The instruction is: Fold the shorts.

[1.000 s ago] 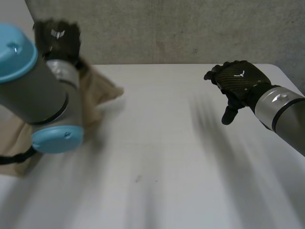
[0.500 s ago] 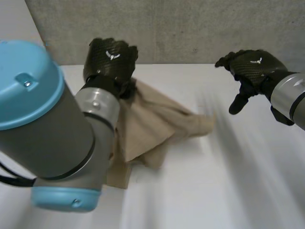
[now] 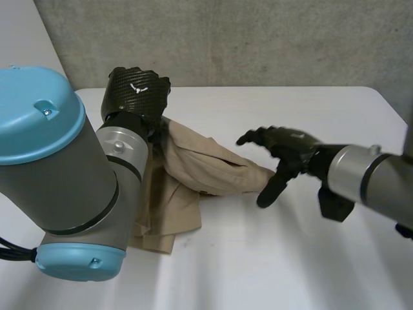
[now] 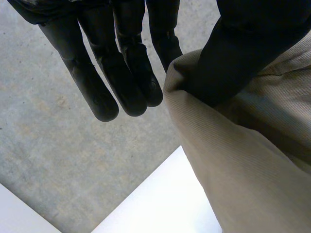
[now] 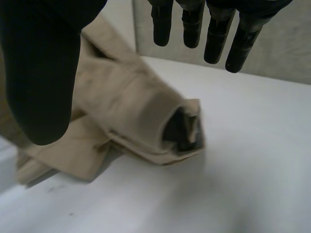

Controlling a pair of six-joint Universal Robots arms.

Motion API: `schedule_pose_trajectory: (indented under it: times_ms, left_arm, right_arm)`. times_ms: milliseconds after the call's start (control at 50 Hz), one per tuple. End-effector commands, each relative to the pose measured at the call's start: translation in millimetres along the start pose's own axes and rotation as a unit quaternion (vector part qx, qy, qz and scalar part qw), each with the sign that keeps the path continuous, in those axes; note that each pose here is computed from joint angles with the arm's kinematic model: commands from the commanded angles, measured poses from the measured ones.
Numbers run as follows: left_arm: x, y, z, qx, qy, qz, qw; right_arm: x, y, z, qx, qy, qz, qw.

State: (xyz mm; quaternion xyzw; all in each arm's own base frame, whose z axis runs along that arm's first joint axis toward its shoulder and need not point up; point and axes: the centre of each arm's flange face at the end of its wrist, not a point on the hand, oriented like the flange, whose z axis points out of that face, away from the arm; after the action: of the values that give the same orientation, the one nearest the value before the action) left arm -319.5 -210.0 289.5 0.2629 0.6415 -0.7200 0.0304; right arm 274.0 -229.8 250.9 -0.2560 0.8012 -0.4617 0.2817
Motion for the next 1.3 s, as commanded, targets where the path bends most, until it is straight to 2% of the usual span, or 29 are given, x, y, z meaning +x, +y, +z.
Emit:
schedule_pose_trajectory:
  times_ms: [20,100,180,320,440,480,540,580,600,620,820,1040,1300]
  left_arm:
    - [0.7,1.9,-0.6,-0.004,0.0,-0.001,1.0]
    - [2.7,8.6,-3.5,-0.015,0.002,-0.001,1.0]
    - [5.8,22.2,-11.0,-0.037,0.012,-0.013,0.999]
    - [2.1,34.1,-26.8,-0.068,0.017,-0.061,0.996]
    - [-26.4,59.8,-41.2,-0.146,-0.03,-0.162,0.976]
    - [-28.7,63.4,-44.5,-0.157,-0.034,-0.173,0.972]
    - [-36.6,82.2,-60.9,-0.219,-0.051,-0.207,0.952]
    - [-37.7,86.1,-64.2,-0.231,-0.054,-0.211,0.948]
    - [-40.2,96.8,-72.4,-0.26,-0.063,-0.219,0.938]
    - [-41.1,100.1,-74.7,-0.269,-0.066,-0.22,0.935]
    - [-57.9,128.3,-73.7,-0.315,-0.112,-0.228,0.915]
    - [-59.6,146.7,-44.3,-0.296,-0.132,-0.241,0.915]
    - [-41.9,148.6,-32.5,-0.301,-0.071,-0.257,0.916]
  right_arm:
    - [-9.1,34.5,36.6,-0.025,0.004,-0.019,0.999]
    - [-1.7,29.3,46.8,0.011,0.037,-0.033,0.999]
    - [3.3,7.6,52.3,0.1,0.074,-0.061,0.99]
    - [-2.0,1.5,48.1,0.113,0.071,-0.066,0.989]
    - [-18.1,12.5,49.9,0.101,0.054,-0.07,0.991]
    - [-18.5,14.5,49.8,0.099,0.053,-0.069,0.991]
    - [-18.4,16.4,50.1,0.096,0.053,-0.068,0.992]
    - [-18.2,17.3,50.4,0.094,0.053,-0.068,0.992]
    - [-18.9,17.5,50.0,0.094,0.052,-0.068,0.992]
    - [-18.9,17.0,49.6,0.095,0.053,-0.068,0.992]
    - [-17.6,13.6,47.3,0.099,0.055,-0.065,0.991]
    - [-17.3,19.0,44.8,0.089,0.055,-0.06,0.993]
    - [-15.6,15.8,43.2,0.095,0.059,-0.063,0.992]
